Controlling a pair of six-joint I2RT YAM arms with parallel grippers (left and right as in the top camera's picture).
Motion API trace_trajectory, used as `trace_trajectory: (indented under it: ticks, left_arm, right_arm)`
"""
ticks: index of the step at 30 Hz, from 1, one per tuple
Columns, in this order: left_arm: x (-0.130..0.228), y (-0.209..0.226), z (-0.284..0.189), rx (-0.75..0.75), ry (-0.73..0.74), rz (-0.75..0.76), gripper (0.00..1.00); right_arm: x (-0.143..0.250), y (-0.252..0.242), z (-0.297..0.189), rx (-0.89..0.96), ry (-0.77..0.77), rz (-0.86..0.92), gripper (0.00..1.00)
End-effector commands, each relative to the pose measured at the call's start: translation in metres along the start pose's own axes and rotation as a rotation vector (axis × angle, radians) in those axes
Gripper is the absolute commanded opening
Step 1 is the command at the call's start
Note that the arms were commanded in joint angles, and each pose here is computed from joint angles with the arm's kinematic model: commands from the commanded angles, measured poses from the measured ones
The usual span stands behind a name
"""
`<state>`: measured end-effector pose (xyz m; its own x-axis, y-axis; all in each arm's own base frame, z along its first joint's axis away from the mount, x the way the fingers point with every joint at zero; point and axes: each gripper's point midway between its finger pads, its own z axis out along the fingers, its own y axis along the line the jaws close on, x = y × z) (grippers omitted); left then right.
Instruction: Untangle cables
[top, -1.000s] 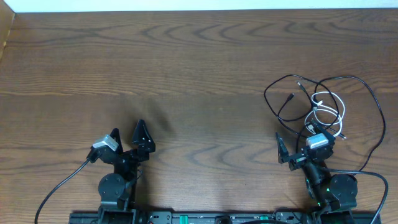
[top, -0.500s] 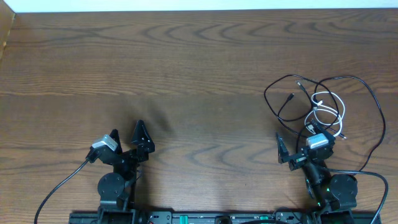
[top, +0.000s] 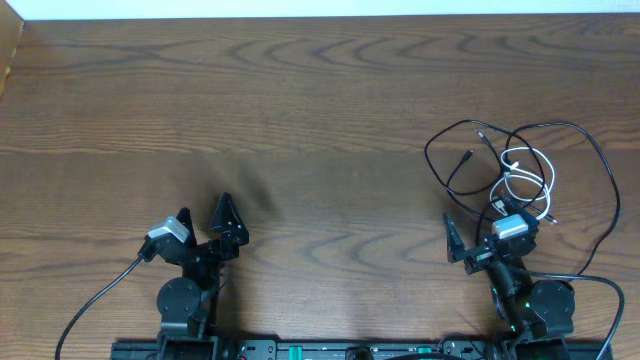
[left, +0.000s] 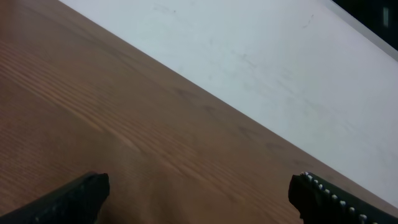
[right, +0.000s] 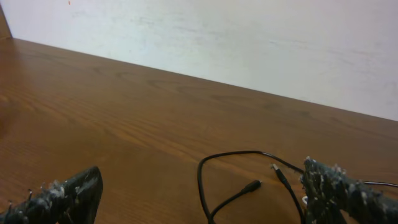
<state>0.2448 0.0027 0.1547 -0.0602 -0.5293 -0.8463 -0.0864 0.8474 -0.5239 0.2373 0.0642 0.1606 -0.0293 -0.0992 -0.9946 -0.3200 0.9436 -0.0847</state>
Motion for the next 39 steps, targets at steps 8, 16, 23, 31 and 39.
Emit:
trace_trajectory:
  ticks: [8,16,23,31,39]
  left_arm:
    - [0.0135,0.0113,0.0007,-0.039,0.040,0.009,0.98]
    - [0.0135,0.0113,0.0007,-0.039,0.040,0.009,0.98]
    - [0.0099,0.0162,0.0005,-0.068,0.021,0.022,0.98]
    - [0.0062,0.0205,0.0002,-0.094,0.010,0.219,0.98]
    - [0.0064,0.0203,0.0003,-0.093,0.013,0.260,0.98]
  right_arm:
    - [0.0002,-0.0021,-0.0005,0.010,-0.001,-0.014,0.99]
    - [0.0001,-0.0022,-0.0005,0.010,-0.001,-0.014,0.99]
    - [0.0002,-0.0021,-0.0005,0.010,-0.001,-0.014,0.99]
    - [0.0002,-0.0021,-0.0005,0.010,-0.001,-0.014,0.99]
    - [0.0002,-0.0022,-0.0005,0.010,-0.001,-0.014,0.99]
